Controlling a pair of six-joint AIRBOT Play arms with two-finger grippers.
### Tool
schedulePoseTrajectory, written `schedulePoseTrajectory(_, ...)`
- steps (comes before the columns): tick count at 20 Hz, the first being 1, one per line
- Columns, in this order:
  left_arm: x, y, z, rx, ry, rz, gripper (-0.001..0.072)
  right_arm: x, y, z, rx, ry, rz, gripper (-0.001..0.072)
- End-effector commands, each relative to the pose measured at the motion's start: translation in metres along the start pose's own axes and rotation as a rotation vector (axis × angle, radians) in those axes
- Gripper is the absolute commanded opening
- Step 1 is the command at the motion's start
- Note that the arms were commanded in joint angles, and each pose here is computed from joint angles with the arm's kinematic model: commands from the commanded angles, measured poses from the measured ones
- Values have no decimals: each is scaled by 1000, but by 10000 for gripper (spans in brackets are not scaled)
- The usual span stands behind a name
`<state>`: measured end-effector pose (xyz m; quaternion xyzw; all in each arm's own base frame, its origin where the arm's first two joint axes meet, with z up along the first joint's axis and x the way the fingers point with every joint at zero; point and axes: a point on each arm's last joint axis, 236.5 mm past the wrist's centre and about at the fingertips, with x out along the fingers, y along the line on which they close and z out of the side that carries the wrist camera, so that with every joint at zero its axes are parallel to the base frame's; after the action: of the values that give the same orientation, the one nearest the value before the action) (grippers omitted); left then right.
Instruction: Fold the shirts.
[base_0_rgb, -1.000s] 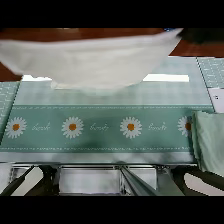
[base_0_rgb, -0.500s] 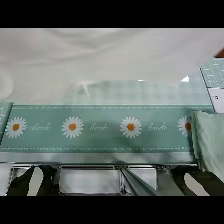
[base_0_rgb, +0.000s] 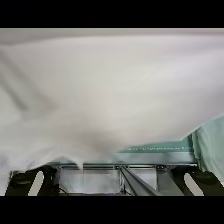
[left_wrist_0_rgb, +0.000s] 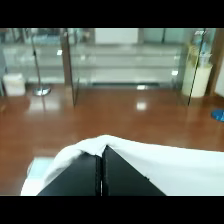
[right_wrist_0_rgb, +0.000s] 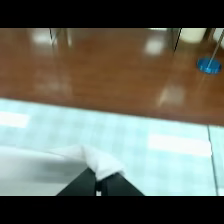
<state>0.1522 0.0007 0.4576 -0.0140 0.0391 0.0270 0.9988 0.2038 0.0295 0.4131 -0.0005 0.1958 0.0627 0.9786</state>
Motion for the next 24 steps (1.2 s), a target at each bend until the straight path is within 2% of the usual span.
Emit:
schedulePoseTrajectory(1,36,21,-57,-78,218,78,14,35,-8,-44,38,154,-10,42)
schedulePoseTrajectory(8,212,18,-216,-140,690,42,14,208,-14,-129,116,439,75,42)
schedulePoseTrajectory(11,289,15,-277,-186,783,26,14,296,-12,-164,166,522,135,42)
schedulePoseTrajectory(14,358,17,-331,-207,777,35,14,377,-13,-207,246,575,167,42)
schedulePoseTrajectory(19,417,17,-398,-313,889,67,14,473,-29,-237,290,624,148,42)
schedulePoseTrajectory(22,426,0,-412,-397,947,26,14,503,-33,-242,318,645,150,42)
schedulePoseTrajectory(24,423,-1,-409,-387,961,15,15,503,-34,-246,329,682,162,42)
